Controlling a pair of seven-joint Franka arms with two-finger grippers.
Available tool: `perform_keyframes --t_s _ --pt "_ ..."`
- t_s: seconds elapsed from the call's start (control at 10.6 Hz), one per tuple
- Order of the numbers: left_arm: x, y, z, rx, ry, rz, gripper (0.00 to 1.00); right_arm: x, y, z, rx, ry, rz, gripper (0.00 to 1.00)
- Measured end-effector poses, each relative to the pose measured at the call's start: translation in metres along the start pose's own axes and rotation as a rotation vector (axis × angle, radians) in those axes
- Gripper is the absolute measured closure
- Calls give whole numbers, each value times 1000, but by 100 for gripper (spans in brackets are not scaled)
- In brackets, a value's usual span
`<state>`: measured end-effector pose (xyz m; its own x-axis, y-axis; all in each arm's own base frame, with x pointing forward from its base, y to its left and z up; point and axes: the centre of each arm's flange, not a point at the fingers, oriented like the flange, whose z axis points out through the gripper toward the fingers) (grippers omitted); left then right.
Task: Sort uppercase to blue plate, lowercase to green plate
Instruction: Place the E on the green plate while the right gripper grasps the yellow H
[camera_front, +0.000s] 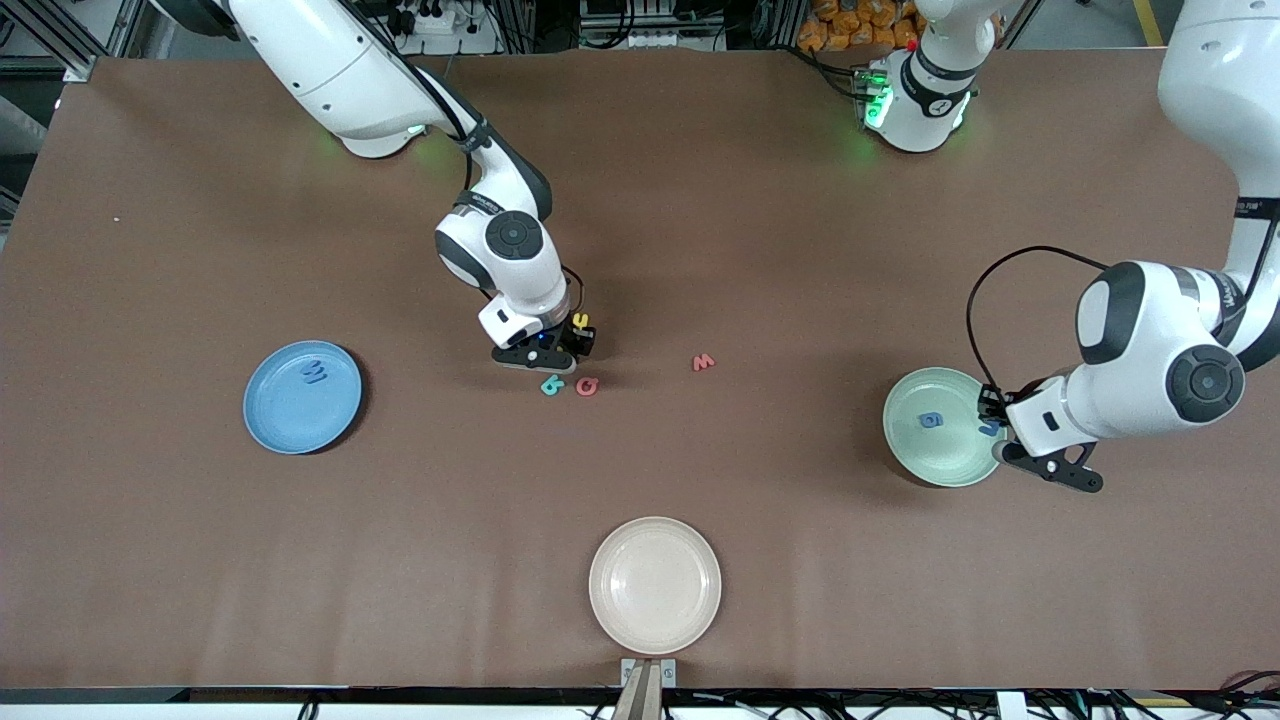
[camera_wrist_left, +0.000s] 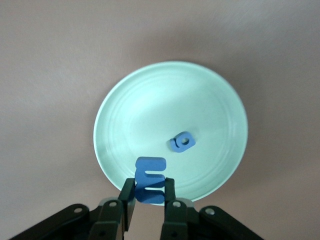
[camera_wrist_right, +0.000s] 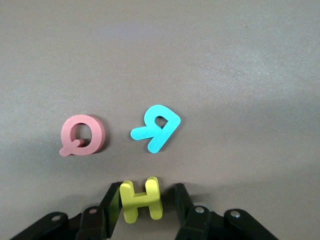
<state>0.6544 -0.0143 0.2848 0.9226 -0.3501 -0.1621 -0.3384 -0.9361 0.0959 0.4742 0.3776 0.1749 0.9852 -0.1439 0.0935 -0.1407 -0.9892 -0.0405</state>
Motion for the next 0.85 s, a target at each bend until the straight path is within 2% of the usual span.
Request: perform_keyframes --t_s 0.19,0.28,0.47,0.75,0.85 --pt "1 1 29 -30 -38 -34 73 0 0 0 1 1 0 51" --pt "2 4 38 -38 -52 -62 73 1 0 -1 1 1 0 55" --pt "5 12 43 -40 -61 -83 72 1 -1 -1 1 2 0 56" --pt "10 18 34 -10 -46 -62 39 1 -1 -1 2 2 0 58" --pt "12 21 29 -1 -38 -55 23 1 -1 -1 2 3 0 61"
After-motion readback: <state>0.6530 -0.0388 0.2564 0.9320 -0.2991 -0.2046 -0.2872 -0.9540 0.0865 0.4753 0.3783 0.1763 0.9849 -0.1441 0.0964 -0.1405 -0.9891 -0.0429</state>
